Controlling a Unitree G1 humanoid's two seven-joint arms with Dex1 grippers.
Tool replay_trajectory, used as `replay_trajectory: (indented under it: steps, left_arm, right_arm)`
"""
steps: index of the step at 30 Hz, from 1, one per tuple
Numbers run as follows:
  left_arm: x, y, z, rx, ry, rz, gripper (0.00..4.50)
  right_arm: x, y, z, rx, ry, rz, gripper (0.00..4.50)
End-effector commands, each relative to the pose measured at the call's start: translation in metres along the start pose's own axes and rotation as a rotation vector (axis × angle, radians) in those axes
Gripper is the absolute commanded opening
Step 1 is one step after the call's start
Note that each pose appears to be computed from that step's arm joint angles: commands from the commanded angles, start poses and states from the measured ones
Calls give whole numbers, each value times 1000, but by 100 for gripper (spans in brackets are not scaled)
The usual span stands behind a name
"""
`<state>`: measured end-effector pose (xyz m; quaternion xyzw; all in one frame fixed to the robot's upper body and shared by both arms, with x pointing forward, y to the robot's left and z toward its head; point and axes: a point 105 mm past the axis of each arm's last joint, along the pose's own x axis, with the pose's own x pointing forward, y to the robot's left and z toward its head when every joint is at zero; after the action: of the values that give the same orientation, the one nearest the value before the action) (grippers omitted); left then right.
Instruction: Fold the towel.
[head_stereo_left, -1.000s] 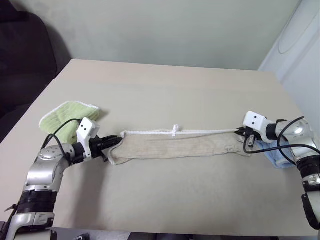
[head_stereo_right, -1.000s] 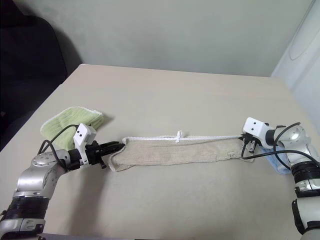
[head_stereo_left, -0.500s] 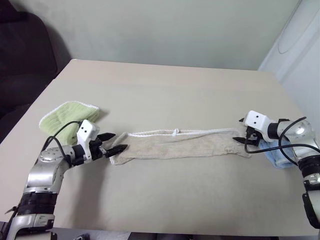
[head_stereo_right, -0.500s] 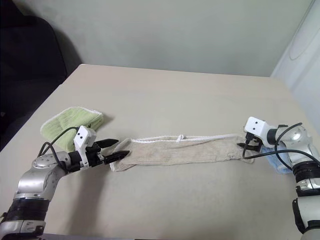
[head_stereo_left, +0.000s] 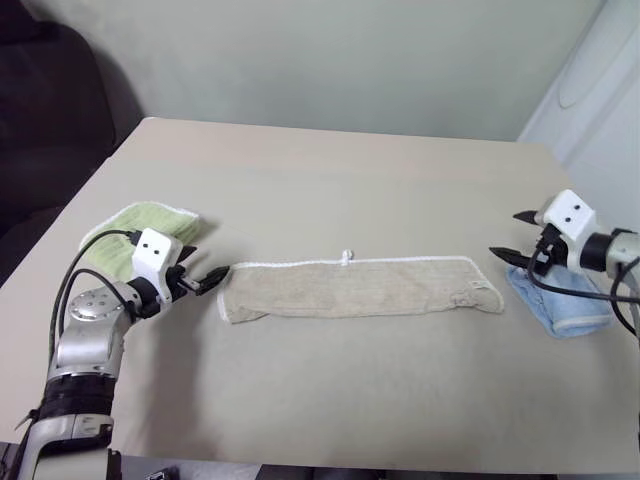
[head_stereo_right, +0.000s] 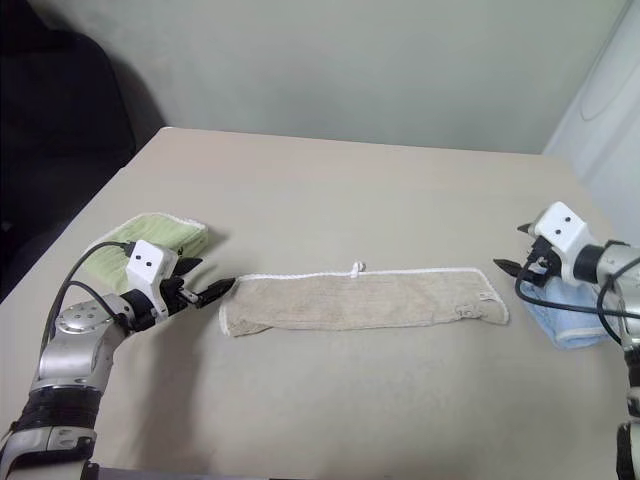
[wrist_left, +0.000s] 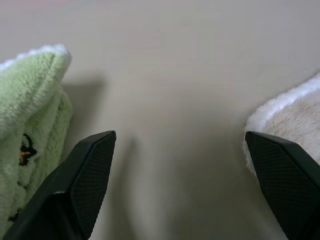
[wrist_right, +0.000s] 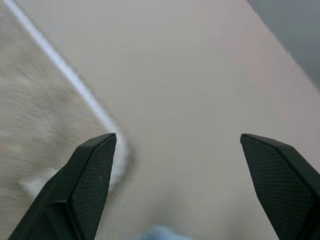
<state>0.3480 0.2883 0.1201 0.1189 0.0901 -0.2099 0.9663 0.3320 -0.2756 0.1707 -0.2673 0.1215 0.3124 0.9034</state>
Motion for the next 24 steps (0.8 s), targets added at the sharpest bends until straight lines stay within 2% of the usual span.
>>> replay_trajectory:
  steps: [1,5,9,12,18,22,24]
  left_arm:
    - [-13,3,32,-91,-125,-23,450]
    - [-37,-26,38,-179,-148,-216,450]
    - [-55,-44,29,-242,-93,-322,450]
    - [-63,-61,32,-247,-86,-408,450]
    - [-68,-85,15,-104,27,-473,450]
    - [-67,-90,14,-51,27,-464,450]
    - [-65,-92,13,-37,28,-458,450]
  right_arm:
    - [-20,15,11,138,-63,-3,419]
    - [-28,32,-3,362,-65,7,419]
    - [-31,47,-18,483,-41,29,419]
    - [-28,48,-23,573,-52,21,419]
    - [-23,53,-32,848,-82,-27,419]
    - [-28,57,-37,1005,-108,-80,419]
    - [-34,60,-40,1055,-118,-108,436]
